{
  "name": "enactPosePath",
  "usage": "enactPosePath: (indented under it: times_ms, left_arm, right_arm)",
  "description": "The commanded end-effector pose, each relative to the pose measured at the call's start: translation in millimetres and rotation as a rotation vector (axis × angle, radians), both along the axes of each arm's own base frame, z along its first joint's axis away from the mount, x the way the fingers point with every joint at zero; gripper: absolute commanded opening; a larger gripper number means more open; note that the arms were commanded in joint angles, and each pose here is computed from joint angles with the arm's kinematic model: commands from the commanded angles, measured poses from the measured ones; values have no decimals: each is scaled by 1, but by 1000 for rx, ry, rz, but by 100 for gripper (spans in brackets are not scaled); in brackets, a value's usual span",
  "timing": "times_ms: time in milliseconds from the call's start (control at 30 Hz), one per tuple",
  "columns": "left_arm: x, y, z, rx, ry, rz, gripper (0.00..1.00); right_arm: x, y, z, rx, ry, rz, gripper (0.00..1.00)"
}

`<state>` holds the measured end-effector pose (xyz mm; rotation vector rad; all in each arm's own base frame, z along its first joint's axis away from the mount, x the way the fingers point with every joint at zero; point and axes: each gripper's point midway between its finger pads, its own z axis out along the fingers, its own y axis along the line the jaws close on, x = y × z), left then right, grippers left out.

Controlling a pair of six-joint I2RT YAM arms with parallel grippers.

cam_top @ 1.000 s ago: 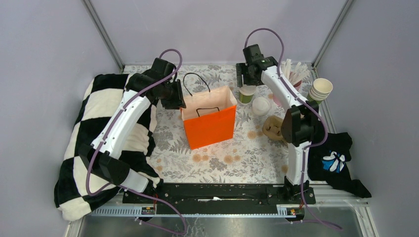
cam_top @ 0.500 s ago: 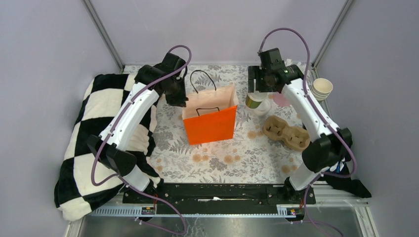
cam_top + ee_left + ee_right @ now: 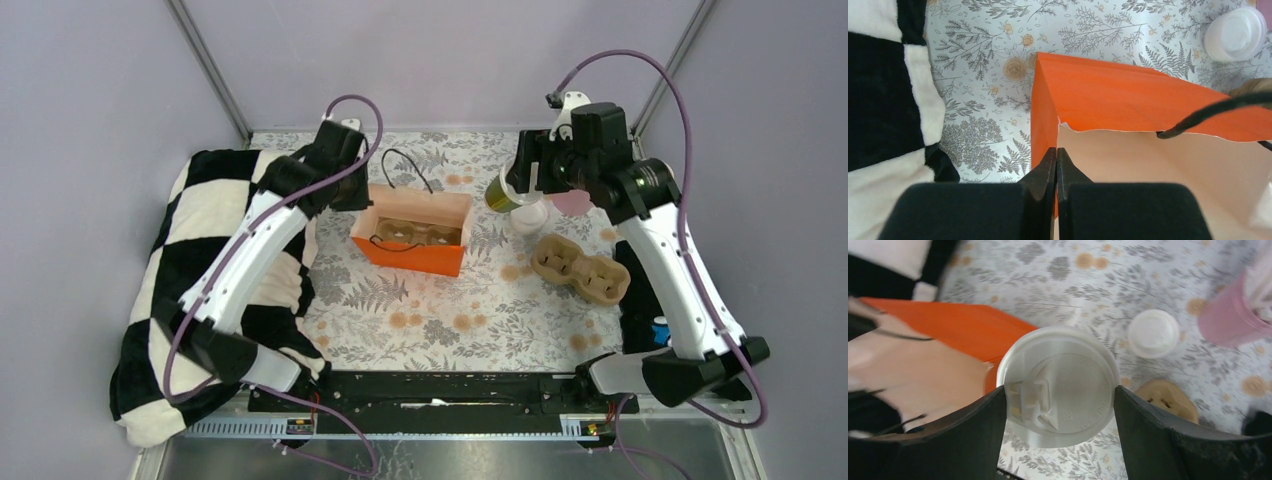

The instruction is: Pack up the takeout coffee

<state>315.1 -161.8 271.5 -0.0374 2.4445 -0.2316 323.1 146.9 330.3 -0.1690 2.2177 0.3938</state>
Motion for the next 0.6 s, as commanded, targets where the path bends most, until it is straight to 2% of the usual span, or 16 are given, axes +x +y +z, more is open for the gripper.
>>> enactPosePath:
  times_ms: [0,100,300,567]
  left_arm:
    - [6,-5,27,-72,-204,-53,0]
    - [2,3,14,-40,-199,-39,0]
    - [-5,12,11,-21,-205,-31,0]
    - [-10,6,7,-55,-188,-48,0]
  right_arm:
    - [-42,42,41,72,-137,245,78]
    - [-66,62,62,52,-218,357,78]
    - [-106,84,89,46,-278,536,78]
    - [-140,117,97,109,-272,718,76]
